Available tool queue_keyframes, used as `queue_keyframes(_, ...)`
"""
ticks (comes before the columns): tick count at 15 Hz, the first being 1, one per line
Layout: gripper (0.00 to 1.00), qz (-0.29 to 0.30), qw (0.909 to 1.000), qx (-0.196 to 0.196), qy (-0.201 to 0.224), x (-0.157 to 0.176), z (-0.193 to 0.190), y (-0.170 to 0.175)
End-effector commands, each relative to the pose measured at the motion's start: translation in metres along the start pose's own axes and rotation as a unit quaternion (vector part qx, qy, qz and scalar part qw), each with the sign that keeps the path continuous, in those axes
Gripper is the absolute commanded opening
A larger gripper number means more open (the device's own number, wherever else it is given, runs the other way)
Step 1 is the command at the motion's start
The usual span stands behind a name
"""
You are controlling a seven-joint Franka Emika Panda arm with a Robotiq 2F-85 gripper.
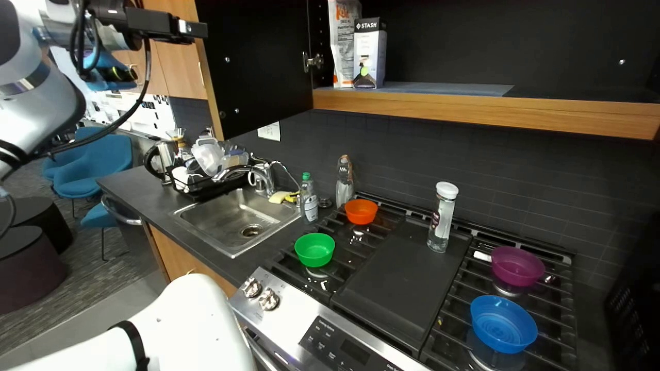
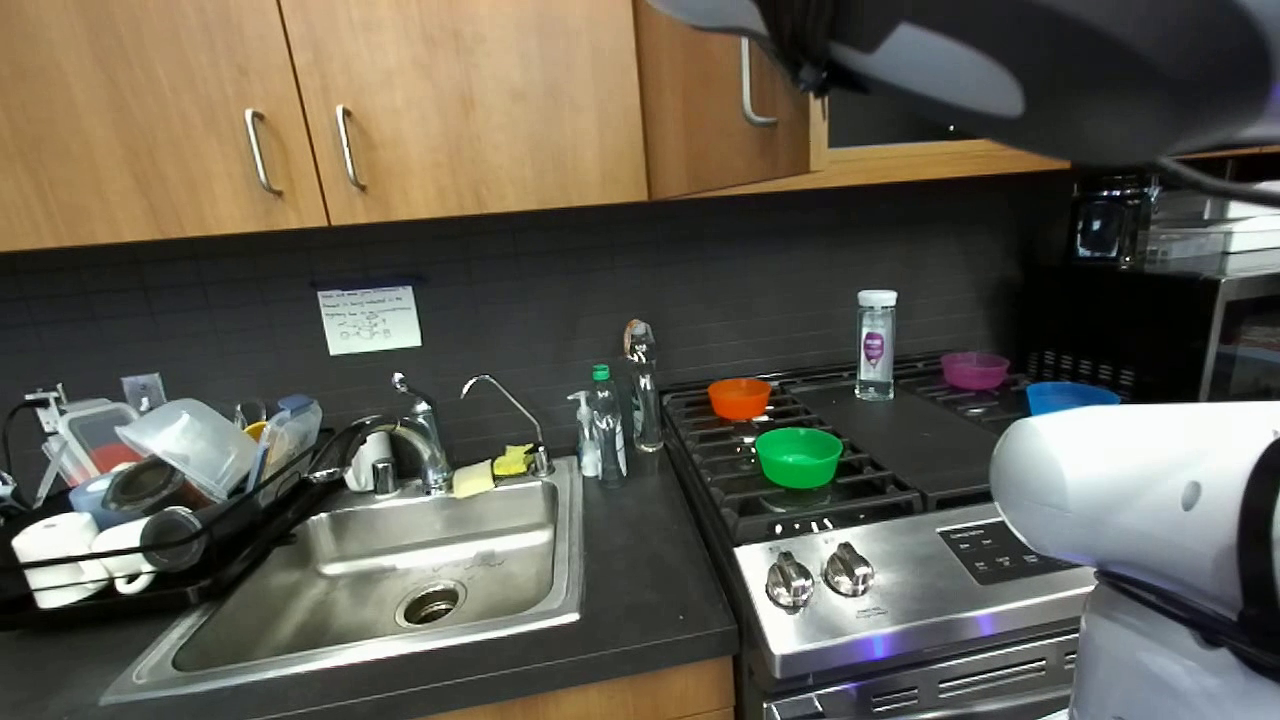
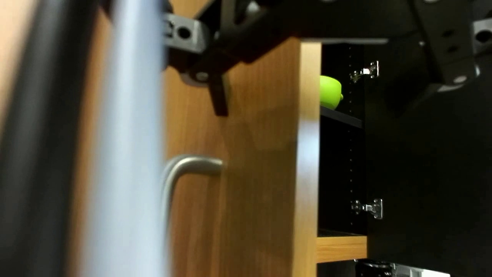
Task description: Close the cupboard's left door completely
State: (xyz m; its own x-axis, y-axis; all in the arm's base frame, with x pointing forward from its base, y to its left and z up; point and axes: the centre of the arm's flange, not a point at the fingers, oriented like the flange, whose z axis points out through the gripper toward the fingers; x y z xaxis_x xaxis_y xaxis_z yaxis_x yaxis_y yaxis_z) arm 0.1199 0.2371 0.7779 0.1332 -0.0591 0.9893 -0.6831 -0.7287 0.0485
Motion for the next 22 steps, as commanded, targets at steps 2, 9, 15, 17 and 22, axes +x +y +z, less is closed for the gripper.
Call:
queue_keyframes(2, 1.0, 0.011, 0.9996, -0.02, -0.018, -0.017, 0.048, 0.011)
queue_keyframes(9, 1.0, 0.033, 0.9992, -0.022, 0.01, -0.025, 0.088, 0.016)
queue_keyframes(15, 1.0, 0.029, 0.9982, -0.039, 0.036, -0.021, 0.1, 0.021)
queue_keyframes(17, 1.0, 0.025, 0.9973, -0.049, 0.048, -0.02, 0.103, 0.022)
queue_keyframes(22, 1.0, 0.018, 0.9946, -0.078, 0.066, -0.017, 0.117, 0.026)
